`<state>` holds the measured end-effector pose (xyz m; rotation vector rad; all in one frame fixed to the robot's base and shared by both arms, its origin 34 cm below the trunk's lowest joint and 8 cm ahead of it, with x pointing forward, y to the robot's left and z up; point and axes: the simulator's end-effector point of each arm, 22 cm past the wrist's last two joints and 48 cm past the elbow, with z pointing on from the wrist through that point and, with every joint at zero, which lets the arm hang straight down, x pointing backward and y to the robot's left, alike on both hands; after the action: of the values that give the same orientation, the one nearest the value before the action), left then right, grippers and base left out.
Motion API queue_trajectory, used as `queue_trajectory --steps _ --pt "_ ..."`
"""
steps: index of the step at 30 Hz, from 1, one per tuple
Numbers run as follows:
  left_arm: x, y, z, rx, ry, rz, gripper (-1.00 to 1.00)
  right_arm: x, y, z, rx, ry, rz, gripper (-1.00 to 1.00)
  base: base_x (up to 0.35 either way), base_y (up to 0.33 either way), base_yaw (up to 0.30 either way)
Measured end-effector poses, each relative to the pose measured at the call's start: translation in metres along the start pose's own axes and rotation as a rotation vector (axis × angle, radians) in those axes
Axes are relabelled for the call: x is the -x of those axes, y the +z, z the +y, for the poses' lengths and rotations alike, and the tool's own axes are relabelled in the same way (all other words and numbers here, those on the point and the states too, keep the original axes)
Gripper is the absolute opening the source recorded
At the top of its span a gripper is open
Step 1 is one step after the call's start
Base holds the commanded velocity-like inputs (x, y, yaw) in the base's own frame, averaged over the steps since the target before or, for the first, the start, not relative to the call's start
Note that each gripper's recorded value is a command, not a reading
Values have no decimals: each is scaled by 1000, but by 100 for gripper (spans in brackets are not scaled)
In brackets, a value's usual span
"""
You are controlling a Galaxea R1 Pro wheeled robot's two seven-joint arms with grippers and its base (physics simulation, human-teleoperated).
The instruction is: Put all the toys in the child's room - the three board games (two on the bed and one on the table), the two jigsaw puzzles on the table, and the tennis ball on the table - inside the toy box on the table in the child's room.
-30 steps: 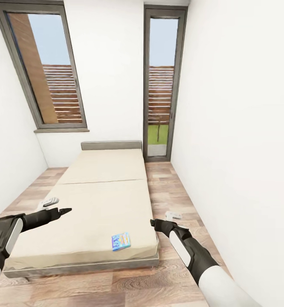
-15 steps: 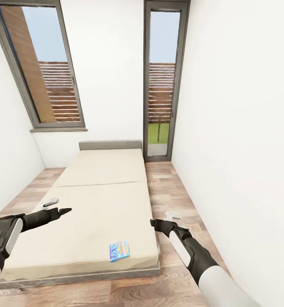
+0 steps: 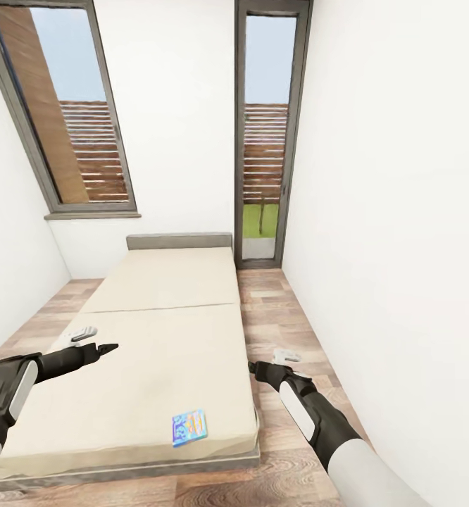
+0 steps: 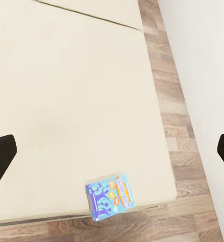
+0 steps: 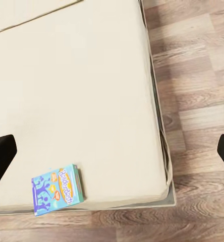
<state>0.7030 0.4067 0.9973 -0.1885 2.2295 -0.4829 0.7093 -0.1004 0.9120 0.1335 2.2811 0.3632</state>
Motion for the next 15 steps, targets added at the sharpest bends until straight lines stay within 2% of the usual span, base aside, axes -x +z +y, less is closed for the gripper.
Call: queue_trajectory --steps 15 --pt "0 0 0 1 1 0 100 0 0 2 3 -2 -2 100 4 -2 0"
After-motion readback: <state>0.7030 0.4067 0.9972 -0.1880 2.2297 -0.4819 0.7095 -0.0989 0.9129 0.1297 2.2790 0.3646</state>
